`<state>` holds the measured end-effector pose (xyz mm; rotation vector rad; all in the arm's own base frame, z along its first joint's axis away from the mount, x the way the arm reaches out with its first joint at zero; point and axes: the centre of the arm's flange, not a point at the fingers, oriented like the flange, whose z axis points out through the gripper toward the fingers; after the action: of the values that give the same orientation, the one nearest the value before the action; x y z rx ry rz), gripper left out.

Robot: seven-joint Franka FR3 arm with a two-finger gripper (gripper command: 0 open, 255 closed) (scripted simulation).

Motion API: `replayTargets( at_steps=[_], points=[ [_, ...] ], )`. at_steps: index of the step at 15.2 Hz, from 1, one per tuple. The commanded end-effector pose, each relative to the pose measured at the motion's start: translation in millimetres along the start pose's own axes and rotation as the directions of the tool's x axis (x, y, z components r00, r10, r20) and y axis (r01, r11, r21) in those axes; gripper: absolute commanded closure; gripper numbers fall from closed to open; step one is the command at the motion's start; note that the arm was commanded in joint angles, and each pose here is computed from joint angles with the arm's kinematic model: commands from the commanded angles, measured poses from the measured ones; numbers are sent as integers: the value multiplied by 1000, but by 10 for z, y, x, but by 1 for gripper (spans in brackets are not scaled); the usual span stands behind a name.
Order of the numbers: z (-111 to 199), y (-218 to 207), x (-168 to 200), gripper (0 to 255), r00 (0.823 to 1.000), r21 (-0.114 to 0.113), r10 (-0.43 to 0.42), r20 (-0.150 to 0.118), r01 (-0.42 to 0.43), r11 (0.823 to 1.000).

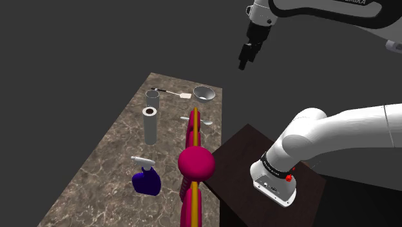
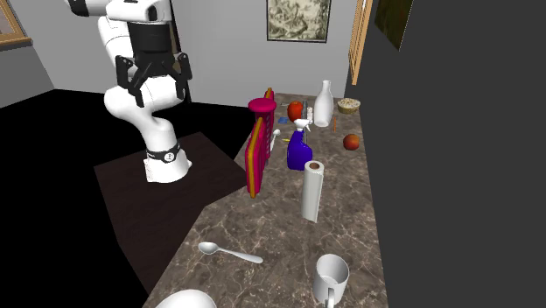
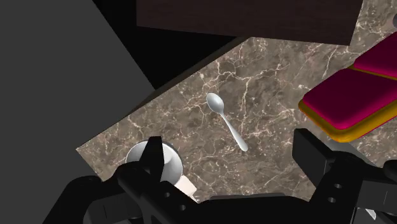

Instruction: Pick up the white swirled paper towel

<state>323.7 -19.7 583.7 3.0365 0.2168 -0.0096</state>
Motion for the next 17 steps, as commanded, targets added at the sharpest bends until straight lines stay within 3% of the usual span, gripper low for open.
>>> replayTargets(
  at_steps=[1, 17],
  points=[
    [0, 0, 0, 0, 1000, 0, 0, 0, 0, 1000],
    [906, -1561, 1005, 0, 999, 13, 2, -41, -1, 1000]
  ],
)
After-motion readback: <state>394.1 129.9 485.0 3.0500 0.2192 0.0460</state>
